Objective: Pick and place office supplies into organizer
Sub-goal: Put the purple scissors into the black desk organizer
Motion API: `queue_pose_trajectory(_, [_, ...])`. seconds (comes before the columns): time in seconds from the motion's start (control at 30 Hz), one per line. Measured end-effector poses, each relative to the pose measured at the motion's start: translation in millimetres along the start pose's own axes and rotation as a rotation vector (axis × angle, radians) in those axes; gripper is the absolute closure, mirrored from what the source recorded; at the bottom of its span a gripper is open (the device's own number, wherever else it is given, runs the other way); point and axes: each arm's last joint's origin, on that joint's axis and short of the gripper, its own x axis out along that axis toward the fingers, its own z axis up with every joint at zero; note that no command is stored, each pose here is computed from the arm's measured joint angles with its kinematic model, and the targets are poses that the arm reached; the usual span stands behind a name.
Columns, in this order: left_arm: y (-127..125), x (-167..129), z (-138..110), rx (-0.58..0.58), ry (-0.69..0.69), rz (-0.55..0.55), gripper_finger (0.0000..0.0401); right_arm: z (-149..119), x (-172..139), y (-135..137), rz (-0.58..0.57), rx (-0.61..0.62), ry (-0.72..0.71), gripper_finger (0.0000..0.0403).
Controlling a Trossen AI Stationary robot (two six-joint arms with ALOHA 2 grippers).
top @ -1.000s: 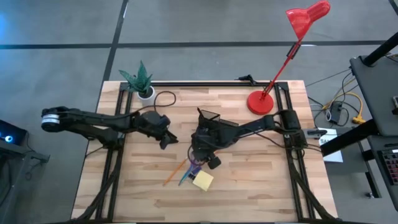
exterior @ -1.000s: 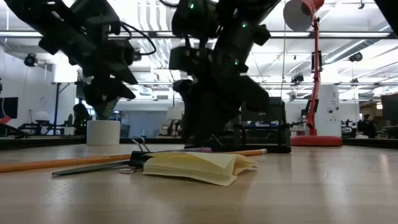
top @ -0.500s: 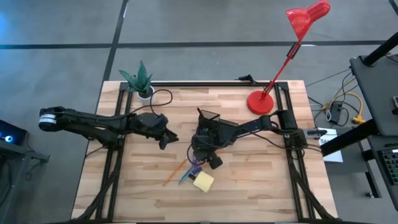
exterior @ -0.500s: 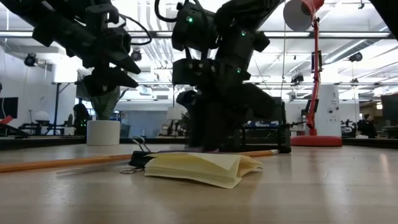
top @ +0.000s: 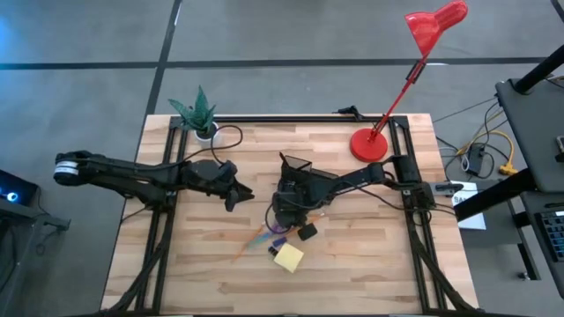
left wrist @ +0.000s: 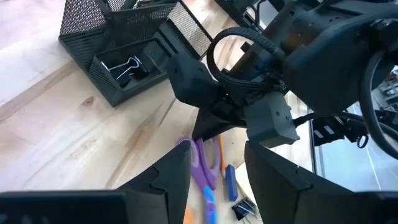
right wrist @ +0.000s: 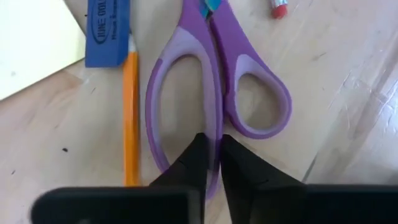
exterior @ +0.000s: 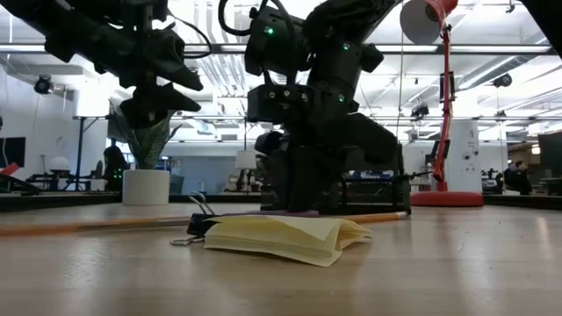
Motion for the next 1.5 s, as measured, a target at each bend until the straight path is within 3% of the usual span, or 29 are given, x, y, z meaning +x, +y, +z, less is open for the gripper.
queue_pose_trajectory(0.4, [-4,-6,4,0.162,-0.029,-0.02,0.0265,17,-21,-1,-0.19,0.054,0.126,0.0388])
queue_pose_trajectory(0.7, [-9,-19,9,0.244,-0.089,-0.051,0.0265,39,-68,11,-0.308,0.094,0.249,0.039])
queue_pose_trajectory(0.93, [-10,-31,14,0.293,-0.187,0.002,0.0265,48,-110,33,-0.452,0.233,0.354,0.039])
queue_pose_trajectory(1.1, [-11,-36,16,0.292,-0.213,-0.002,0.0265,43,-132,46,-0.514,0.413,0.426,0.039])
queue_pose_trajectory(1.27, [-13,-40,17,0.289,-0.232,-0.015,0.0265,45,-142,58,-0.543,0.506,0.363,0.039])
queue_pose_trajectory(1.33, [-14,-43,17,0.283,-0.24,-0.023,0.0265,45,-147,58,-0.548,0.655,0.312,0.039])
queue_pose_trajectory(1.5, [-15,-48,18,0.281,-0.261,-0.036,0.0265,57,-157,52,-0.42,1.188,0.062,0.039])
